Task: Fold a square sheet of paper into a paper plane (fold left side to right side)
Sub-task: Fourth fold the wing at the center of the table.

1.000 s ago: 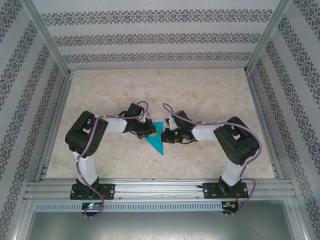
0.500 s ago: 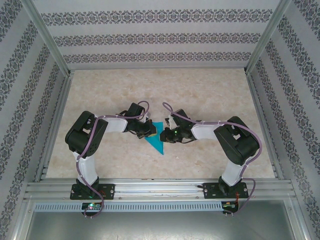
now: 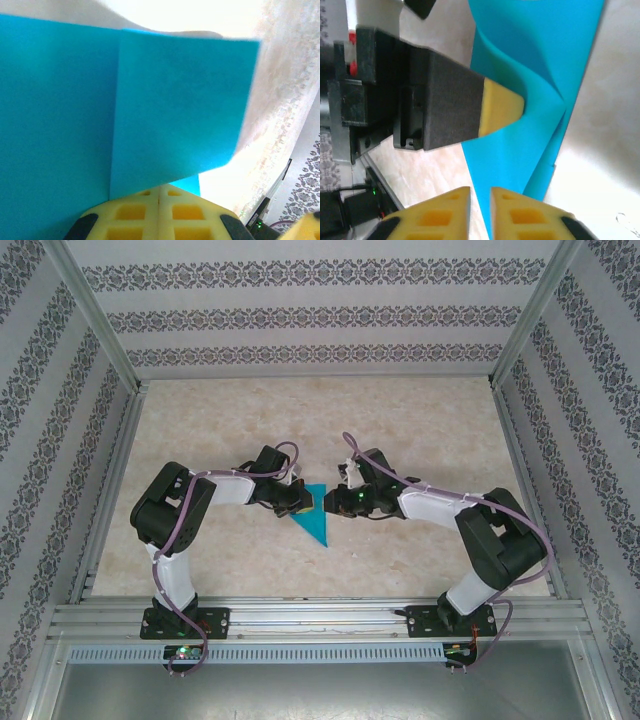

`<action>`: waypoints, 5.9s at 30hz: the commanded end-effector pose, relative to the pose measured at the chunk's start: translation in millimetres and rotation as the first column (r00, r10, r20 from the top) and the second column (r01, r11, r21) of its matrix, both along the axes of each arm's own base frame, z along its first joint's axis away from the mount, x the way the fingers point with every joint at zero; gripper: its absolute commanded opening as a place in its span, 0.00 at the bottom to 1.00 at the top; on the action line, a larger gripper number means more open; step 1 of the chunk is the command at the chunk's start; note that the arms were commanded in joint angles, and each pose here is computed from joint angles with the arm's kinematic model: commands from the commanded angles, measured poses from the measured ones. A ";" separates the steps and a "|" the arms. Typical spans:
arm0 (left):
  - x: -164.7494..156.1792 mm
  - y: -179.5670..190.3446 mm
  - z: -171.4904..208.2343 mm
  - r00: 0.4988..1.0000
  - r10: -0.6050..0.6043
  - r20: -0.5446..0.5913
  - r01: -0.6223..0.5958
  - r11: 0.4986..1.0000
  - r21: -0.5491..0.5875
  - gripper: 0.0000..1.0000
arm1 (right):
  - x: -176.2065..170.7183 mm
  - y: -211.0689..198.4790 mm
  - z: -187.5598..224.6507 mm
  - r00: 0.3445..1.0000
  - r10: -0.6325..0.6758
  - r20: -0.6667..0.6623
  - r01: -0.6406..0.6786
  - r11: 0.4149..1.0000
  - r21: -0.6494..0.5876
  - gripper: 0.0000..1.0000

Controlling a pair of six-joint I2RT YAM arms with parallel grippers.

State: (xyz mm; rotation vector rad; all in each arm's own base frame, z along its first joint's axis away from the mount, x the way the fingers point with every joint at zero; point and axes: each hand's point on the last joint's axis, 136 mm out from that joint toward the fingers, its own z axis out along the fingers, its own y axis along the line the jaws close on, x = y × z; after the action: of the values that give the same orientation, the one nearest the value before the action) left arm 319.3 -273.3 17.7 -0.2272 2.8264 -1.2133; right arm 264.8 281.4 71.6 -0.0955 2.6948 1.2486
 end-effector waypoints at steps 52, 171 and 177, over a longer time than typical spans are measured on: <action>-19.0 25.4 -36.6 0.994 0.042 -0.097 -0.026 0.986 0.164 0.00 | -78.0 17.4 -52.2 0.968 0.093 -0.232 -0.101 0.995 -0.021 0.00; -22.3 -21.2 32.3 0.997 0.013 0.078 -0.006 0.996 -0.084 0.05 | -68.4 -41.3 -103.5 0.980 -0.010 -0.197 -0.104 0.824 -0.557 0.00; -18.5 -18.7 16.6 0.997 0.008 0.074 -0.006 0.999 -0.034 0.05 | -70.3 -44.5 -103.8 0.980 -0.002 -0.201 -0.116 0.809 -0.576 0.00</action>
State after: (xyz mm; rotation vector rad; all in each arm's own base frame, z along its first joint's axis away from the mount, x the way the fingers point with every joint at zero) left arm 291.9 -284.3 30.2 -0.2277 2.7725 -1.2417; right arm 226.6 290.0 12.3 -0.1675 2.9727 0.7733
